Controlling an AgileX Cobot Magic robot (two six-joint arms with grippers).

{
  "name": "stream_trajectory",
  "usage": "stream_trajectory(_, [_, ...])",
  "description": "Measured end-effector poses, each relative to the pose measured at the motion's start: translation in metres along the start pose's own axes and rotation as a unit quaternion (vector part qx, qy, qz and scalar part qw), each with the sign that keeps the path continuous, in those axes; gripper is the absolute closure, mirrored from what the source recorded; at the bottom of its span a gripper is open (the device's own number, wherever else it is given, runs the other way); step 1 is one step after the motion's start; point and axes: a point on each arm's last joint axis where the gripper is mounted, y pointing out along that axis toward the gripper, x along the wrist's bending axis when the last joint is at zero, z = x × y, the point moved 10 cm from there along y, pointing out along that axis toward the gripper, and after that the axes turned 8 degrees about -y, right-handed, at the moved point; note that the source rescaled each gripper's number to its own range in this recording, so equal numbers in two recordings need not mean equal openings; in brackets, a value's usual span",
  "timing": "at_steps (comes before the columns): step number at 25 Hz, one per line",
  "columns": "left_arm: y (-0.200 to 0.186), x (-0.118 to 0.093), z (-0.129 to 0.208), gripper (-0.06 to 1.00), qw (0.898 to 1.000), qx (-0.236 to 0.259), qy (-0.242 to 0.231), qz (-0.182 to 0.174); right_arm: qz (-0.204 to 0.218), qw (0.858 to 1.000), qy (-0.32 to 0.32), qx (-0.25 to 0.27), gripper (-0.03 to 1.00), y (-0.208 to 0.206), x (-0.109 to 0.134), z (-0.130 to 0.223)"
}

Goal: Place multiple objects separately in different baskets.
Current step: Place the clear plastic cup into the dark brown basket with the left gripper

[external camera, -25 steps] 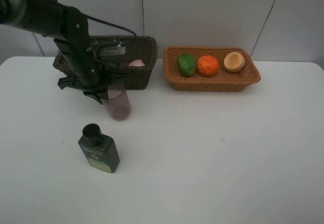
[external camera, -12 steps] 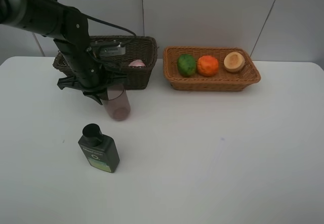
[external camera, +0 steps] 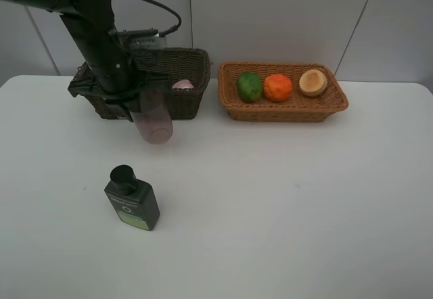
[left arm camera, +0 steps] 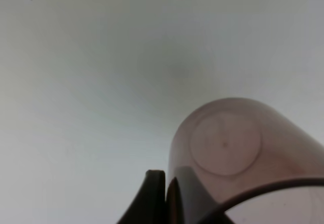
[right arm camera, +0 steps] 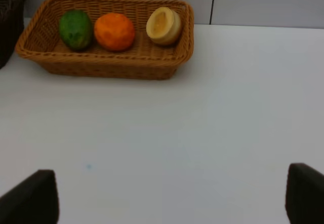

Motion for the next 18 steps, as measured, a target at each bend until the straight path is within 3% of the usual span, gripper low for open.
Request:
stream_trajectory(8, [-0.07, -0.018, -0.034, 0.94, 0.997, -0.073, 0.006, 0.04, 0.0, 1.0, 0.0, 0.0, 0.0, 0.0, 0.0, 0.0])
stream_trajectory(11, [-0.086, -0.018, -0.051, 0.94, 0.993, -0.109, 0.023, 0.032, 0.0, 1.0, 0.0, 0.0, 0.0, 0.0, 0.0, 0.0])
stream_trajectory(14, [-0.092, -0.005, -0.073, 0.94, 0.988, -0.148, 0.024, 0.023, 0.0, 1.0, 0.0, 0.0, 0.0, 0.0, 0.0, 0.0])
stream_trajectory(18, [-0.096, 0.027, -0.108, 0.94, 0.981, -0.194, -0.005, 0.016, 0.0, 1.0, 0.0, 0.0, 0.0, 0.0, 0.0, 0.0])
